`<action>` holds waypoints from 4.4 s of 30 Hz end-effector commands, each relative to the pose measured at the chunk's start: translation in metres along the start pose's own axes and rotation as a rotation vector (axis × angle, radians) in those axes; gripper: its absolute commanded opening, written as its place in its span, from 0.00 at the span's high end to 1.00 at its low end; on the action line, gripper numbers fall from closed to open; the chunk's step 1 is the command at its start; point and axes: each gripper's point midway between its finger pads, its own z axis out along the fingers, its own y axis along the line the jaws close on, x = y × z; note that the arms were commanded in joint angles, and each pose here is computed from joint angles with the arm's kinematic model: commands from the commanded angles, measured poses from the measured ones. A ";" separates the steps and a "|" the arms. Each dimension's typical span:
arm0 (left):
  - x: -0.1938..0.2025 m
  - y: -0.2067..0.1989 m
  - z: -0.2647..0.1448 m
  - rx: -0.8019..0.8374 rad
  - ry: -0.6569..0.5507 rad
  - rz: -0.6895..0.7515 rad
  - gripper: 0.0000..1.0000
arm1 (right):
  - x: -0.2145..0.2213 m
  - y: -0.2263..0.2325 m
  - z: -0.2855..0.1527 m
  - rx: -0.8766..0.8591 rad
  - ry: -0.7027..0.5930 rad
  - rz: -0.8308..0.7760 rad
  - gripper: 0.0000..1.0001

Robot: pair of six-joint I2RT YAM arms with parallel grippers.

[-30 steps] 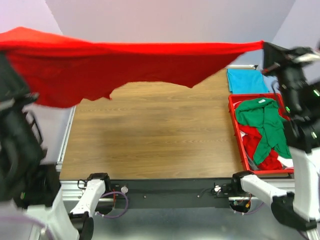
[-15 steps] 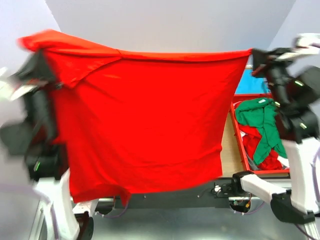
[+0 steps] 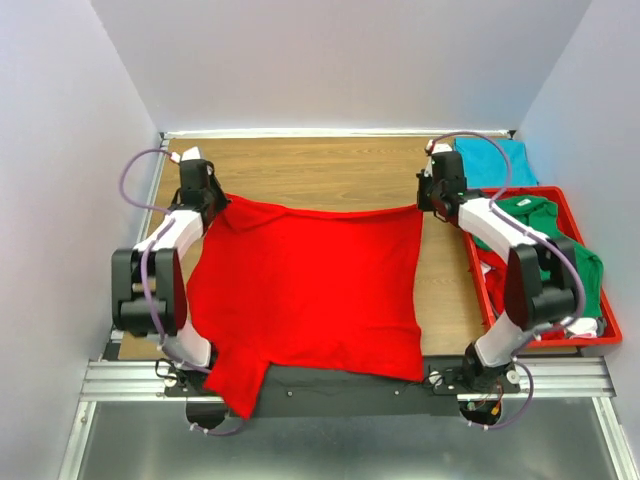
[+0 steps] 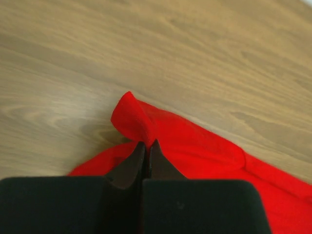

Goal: Fold and stack the t-shirts
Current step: Flatten the tshirt out, then fold the tshirt

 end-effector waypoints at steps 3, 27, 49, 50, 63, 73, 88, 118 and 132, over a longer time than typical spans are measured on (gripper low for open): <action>-0.029 -0.027 0.037 0.060 -0.068 -0.058 1.00 | -0.017 -0.010 0.059 0.069 -0.067 -0.031 0.99; -0.108 -0.072 0.041 0.071 -0.195 -0.004 0.02 | -0.080 -0.011 0.087 -0.011 -0.120 0.149 0.42; 0.017 0.031 0.041 -0.161 0.082 -0.023 0.64 | 0.086 0.033 0.049 -0.236 0.283 0.327 0.78; 0.019 0.036 0.045 -0.176 0.093 -0.008 0.65 | 0.088 0.033 0.051 -0.231 0.288 0.324 0.79; 0.050 0.066 0.079 -0.254 0.215 0.015 0.74 | 0.108 0.018 0.061 -0.150 0.322 0.319 0.80; 0.062 0.096 0.070 -0.370 0.269 0.041 0.83 | 0.120 -0.013 0.058 -0.035 0.335 0.396 0.81; -0.025 0.036 0.035 -0.152 0.064 -0.049 0.34 | 0.040 0.007 0.031 -0.214 0.174 0.311 0.73; -0.035 0.045 0.160 -0.193 0.121 -0.027 0.46 | 0.015 0.023 0.057 -0.254 0.150 0.259 0.67; -0.023 0.034 0.180 -0.256 0.155 0.158 0.46 | 0.022 0.022 0.060 -0.251 0.166 0.262 0.67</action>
